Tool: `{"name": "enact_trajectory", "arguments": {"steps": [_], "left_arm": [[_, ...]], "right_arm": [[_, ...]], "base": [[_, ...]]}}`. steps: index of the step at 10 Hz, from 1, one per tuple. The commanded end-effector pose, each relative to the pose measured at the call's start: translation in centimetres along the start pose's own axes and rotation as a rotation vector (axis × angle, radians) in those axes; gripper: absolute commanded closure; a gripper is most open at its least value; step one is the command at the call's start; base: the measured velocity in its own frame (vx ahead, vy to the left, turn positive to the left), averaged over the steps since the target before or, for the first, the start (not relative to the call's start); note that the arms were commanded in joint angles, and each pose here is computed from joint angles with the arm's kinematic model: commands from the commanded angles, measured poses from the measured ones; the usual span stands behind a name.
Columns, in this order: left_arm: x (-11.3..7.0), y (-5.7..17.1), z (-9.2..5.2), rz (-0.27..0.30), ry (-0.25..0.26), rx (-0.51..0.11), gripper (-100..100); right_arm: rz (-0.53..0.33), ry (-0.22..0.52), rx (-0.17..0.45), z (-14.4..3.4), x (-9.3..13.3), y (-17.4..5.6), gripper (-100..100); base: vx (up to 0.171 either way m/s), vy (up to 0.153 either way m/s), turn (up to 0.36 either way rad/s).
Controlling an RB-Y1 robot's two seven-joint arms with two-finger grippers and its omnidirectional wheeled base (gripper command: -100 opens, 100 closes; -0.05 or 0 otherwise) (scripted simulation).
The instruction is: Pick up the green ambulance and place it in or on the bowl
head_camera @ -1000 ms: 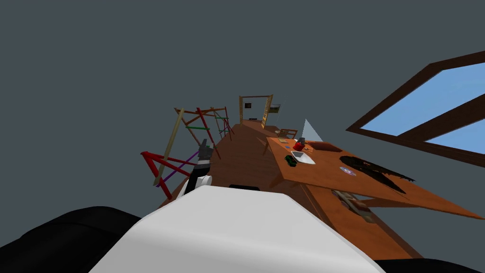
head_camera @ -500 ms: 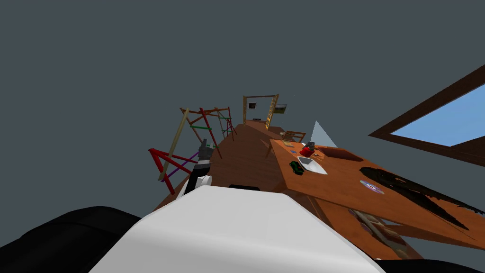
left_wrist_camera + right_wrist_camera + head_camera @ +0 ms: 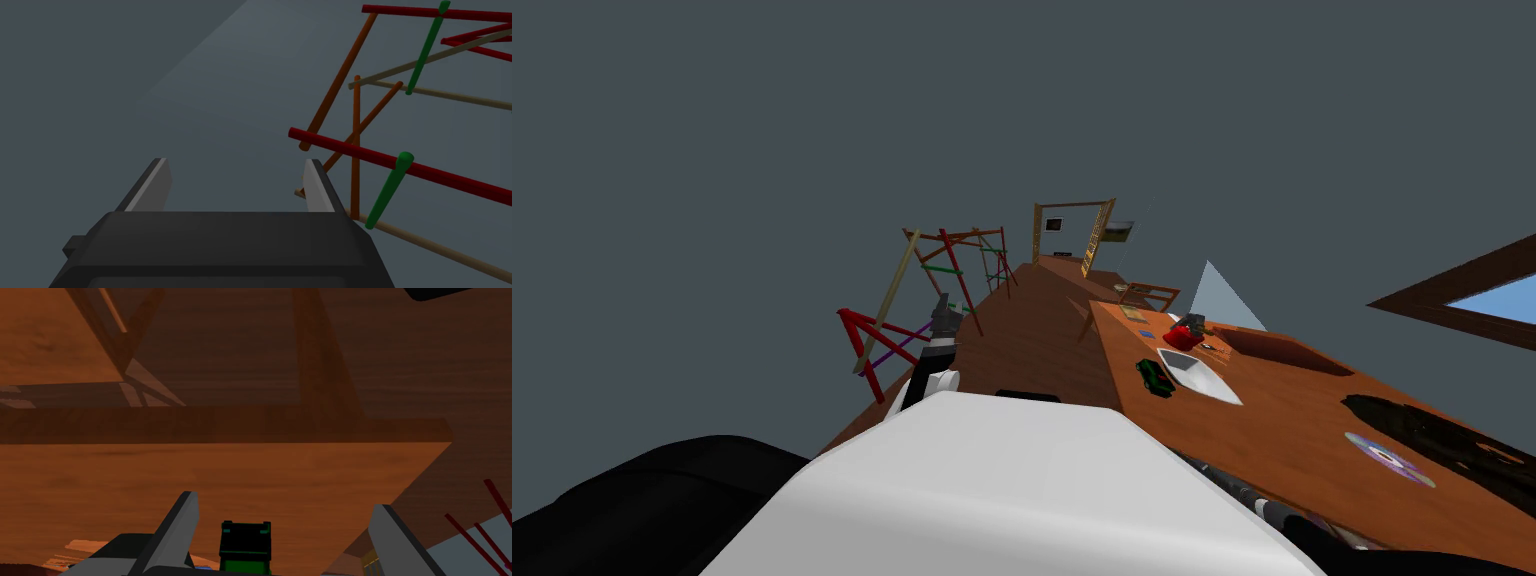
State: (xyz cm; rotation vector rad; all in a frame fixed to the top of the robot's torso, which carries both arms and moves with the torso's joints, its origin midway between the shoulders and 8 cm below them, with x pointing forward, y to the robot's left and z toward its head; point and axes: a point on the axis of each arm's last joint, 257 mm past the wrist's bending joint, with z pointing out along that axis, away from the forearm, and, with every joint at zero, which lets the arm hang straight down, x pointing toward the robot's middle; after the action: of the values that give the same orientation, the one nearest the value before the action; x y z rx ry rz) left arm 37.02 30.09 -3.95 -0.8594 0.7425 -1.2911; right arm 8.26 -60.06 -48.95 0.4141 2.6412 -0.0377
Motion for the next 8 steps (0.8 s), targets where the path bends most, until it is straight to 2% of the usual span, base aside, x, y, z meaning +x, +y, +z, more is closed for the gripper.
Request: {"name": "enact_trajectory", "arguments": {"steps": [1, 3, 5, 6, 7, 8], "left_arm": [[0.0, 0.0, 0.0, 0.0, 0.0, 0.0, 0], [0.0, 0.0, 0.0, 0.0, 0.0, 0.0, 0], [0.0, 0.0, 0.0, 0.0, 0.0, 0.0, 0], [0.0, 0.0, 0.0, 0.0, 0.0, 0.0, 0], [0.0, 0.0, 0.0, 0.0, 0.0, 0.0, 0], [0.0, 0.0, 0.0, 0.0, 0.0, 0.0, 0]], "right_arm": [[-0.004, -0.024, 0.036, -0.3, -2.5, -2.1, -100], [-0.004, -0.024, 0.036, -0.3, -2.5, -2.1, -100], [-0.008, -0.067, 0.06, -0.6, -6.0, -3.6, -100], [-0.01, -0.09, 0.062, -0.7, -7.6, -3.8, -100], [-0.011, -0.075, 0.058, -0.5, -6.6, -3.6, -100], [-0.01, -0.079, 0.059, -0.5, -6.9, -3.6, 0]], "base": [[0.223, -0.139, 0.2], [0.109, -0.054, 0.02], [0.131, -0.056, 0.158], [0.256, -0.101, 0.155], [0.124, -0.049, 0.047], [0.021, -0.01, 0.0]]}}
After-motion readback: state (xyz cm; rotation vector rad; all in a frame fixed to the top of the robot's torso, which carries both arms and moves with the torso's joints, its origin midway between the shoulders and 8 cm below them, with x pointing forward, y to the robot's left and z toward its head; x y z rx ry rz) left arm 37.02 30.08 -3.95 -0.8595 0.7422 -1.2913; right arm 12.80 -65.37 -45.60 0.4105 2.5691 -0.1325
